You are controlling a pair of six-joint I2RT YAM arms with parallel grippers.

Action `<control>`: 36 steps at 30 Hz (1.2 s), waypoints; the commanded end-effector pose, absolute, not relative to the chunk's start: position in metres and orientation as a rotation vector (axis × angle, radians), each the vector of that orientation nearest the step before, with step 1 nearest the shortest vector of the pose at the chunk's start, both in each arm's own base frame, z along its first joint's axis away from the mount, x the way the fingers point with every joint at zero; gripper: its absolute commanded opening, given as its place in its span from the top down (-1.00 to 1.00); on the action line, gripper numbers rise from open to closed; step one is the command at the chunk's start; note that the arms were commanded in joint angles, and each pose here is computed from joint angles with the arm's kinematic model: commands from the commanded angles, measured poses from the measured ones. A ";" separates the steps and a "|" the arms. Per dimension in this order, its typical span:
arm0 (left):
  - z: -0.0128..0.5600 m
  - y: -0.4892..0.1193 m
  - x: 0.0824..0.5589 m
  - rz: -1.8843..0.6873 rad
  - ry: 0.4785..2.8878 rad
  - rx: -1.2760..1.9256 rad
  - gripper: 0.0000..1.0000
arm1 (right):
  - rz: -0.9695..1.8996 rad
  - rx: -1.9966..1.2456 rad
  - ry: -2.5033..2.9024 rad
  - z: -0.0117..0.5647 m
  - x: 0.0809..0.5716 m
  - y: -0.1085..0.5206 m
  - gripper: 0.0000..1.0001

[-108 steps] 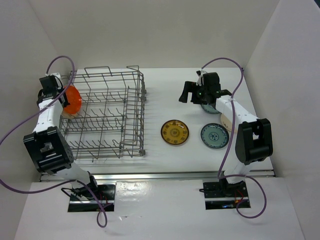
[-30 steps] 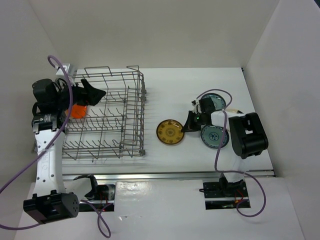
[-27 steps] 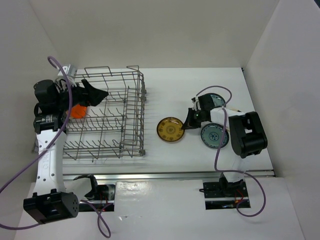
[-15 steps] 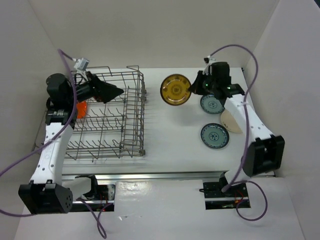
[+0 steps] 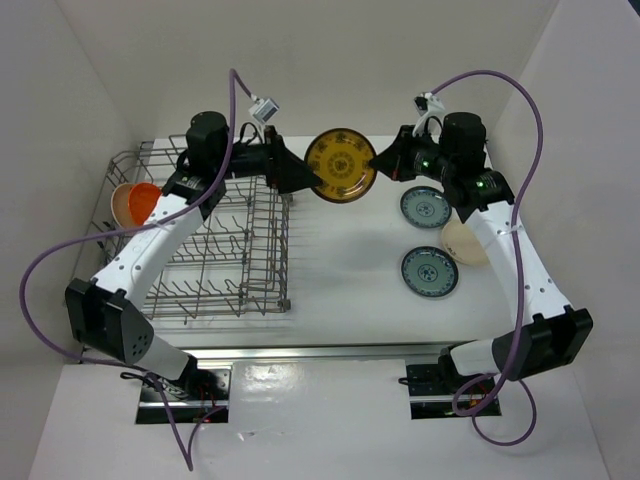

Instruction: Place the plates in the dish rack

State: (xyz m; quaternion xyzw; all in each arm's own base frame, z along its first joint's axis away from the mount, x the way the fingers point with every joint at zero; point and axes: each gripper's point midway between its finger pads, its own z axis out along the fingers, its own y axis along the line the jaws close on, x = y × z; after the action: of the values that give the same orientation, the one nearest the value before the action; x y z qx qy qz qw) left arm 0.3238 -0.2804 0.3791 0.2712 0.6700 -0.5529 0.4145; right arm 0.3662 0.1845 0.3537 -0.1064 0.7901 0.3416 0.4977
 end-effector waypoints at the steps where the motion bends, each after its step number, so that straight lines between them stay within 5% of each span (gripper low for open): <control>1: 0.396 -0.284 0.337 -1.300 1.614 0.704 -0.64 | 0.846 -0.316 1.778 0.399 0.348 0.188 1.00; 25: 0.343 -0.269 0.383 -1.057 1.808 0.566 -0.56 | 0.818 -0.346 1.774 0.395 0.358 0.188 1.00; 29: 0.339 -0.286 0.383 -1.189 1.801 0.630 -0.08 | 0.868 -0.393 1.759 0.398 0.351 0.195 1.00; 34: 0.330 -0.292 0.389 -1.230 1.827 0.636 0.98 | 0.873 -0.394 1.770 0.394 0.351 0.196 1.00; 36: 0.330 -0.292 0.389 -1.230 1.827 0.636 1.00 | 0.866 -0.402 1.767 0.393 0.351 0.196 0.99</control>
State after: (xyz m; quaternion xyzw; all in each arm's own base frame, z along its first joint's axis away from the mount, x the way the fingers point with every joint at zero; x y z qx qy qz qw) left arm 0.3878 -0.2898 0.3103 0.2202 0.7523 -0.4900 0.3814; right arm 0.3611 0.1815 0.3508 -0.1427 0.7883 0.3237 0.5035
